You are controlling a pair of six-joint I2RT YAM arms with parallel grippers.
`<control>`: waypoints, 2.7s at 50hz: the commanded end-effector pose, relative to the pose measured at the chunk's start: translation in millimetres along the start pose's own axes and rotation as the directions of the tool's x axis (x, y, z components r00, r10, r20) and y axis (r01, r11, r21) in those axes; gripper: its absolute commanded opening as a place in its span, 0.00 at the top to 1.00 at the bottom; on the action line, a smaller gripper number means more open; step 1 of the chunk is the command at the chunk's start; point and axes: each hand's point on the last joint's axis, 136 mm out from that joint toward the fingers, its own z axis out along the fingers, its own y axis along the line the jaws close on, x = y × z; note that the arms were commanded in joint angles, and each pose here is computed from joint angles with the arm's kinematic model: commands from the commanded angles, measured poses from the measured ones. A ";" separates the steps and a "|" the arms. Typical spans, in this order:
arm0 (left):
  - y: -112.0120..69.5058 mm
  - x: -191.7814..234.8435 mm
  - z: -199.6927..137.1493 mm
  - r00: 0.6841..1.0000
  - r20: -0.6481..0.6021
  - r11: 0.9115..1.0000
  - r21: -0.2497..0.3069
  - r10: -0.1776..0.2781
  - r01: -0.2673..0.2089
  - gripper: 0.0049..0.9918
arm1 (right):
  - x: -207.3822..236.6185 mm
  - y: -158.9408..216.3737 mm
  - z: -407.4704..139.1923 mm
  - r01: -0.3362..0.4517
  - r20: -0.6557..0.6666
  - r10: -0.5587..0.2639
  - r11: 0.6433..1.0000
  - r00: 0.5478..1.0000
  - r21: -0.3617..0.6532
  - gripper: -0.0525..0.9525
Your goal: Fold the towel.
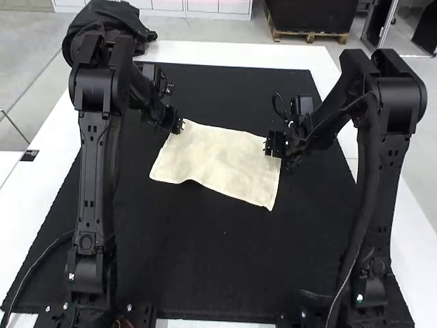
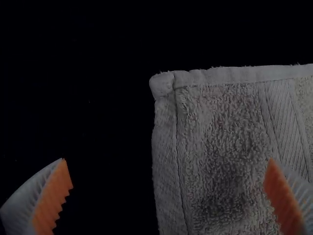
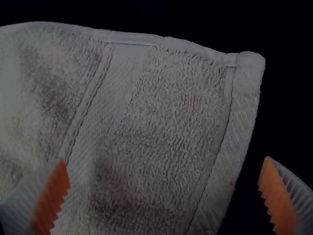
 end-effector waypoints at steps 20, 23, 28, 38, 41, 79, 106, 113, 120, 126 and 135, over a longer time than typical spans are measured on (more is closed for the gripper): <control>3.2 11.1 9.7 0.999 -0.036 1.000 -0.014 0.007 -0.007 0.03 | -7.1 -1.4 7.2 0.044 0.008 -0.044 0.999 0.999 0.003 0.05; 3.2 12.9 11.1 0.999 -0.039 1.000 -0.013 0.006 -0.007 0.03 | -6.1 -1.1 7.6 0.042 0.005 -0.042 0.999 0.999 0.001 0.05; 1.3 16.2 13.3 0.999 -0.048 1.000 -0.011 0.006 -0.007 0.03 | -4.6 0.1 8.4 0.043 0.001 -0.043 0.999 0.999 -0.005 0.05; 1.0 24.1 16.8 0.998 -0.064 1.000 -0.019 0.006 -0.007 0.09 | 0.2 -0.3 10.9 0.040 -0.012 -0.040 0.999 0.999 -0.013 0.07; 2.7 25.6 16.7 0.998 -0.065 1.000 -0.022 0.003 -0.005 0.25 | 2.9 4.7 10.9 0.050 -0.019 -0.051 0.998 0.999 -0.038 0.33; 7.0 -15.4 -11.2 0.996 0.092 1.000 0.013 0.007 -0.008 0.98 | -21.3 11.4 -15.1 0.022 0.054 -0.017 0.996 0.998 -0.083 0.97; 8.2 -24.0 -28.1 0.993 0.117 1.000 0.030 0.003 -0.006 0.98 | -31.3 -7.3 -37.0 -0.006 0.091 0.012 0.998 0.996 -0.069 0.97; 9.2 -25.8 -32.8 0.993 0.118 0.999 0.036 -0.002 -0.002 0.98 | -33.6 -4.5 -42.5 -0.003 0.096 0.011 0.997 0.995 -0.079 0.97; 8.4 -28.4 -40.9 0.993 0.117 0.998 0.058 -0.010 0.003 0.98 | -37.8 -1.1 -51.2 -0.001 0.109 0.011 0.996 0.994 -0.088 0.97; 7.2 -29.3 -47.9 0.993 0.115 0.998 0.068 -0.015 0.007 0.98 | -43.9 1.6 -59.7 0.000 0.124 0.011 0.996 0.992 -0.093 0.97; 9.1 -29.5 -59.0 0.992 0.125 0.997 0.075 -0.022 0.013 0.98 | -43.0 10.3 -68.7 -0.006 0.115 0.020 0.992 0.993 -0.122 0.97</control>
